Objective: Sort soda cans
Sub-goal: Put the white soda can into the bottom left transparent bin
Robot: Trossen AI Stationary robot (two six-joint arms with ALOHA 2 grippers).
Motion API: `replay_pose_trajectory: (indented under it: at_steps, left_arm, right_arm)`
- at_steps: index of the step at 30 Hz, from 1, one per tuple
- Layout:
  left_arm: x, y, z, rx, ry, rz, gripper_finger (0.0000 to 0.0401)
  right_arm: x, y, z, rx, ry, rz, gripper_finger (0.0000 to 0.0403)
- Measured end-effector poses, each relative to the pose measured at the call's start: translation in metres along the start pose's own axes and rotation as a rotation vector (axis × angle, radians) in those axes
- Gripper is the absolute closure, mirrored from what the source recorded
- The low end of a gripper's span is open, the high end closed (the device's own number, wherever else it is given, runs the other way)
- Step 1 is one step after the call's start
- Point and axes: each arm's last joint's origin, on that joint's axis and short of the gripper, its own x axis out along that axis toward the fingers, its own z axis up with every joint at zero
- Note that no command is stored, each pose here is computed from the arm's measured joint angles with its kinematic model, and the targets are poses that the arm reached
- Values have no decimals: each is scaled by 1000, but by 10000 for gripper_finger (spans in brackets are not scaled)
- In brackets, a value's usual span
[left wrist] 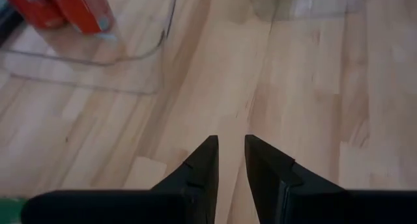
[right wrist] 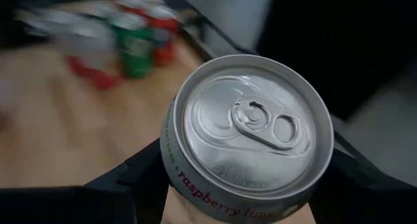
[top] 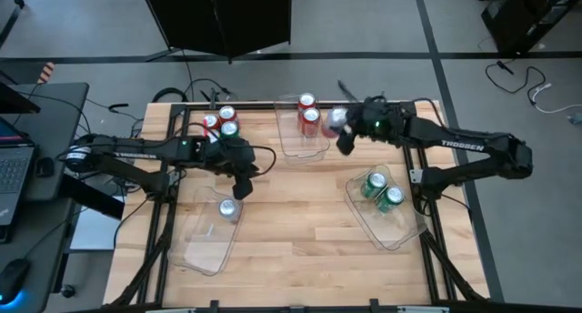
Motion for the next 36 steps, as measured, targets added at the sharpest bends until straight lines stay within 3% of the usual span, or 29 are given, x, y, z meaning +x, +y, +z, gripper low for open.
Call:
replay_pose_trajectory:
  at_steps: [8,16,23,36]
  left_arm:
    - [-10,5,-2,-6,1,20,323]
    - [-9,5,-3,-14,9,41,323]
    - [-9,5,-3,-7,10,42,323]
    - [-9,5,-4,27,16,44,323]
  right_arm:
    - [8,74,-8,-87,-37,236,130]
    - [36,124,-32,-90,17,391,130]
    - [68,156,-52,-77,96,414,130]
    - [122,218,-43,-153,151,433,130]
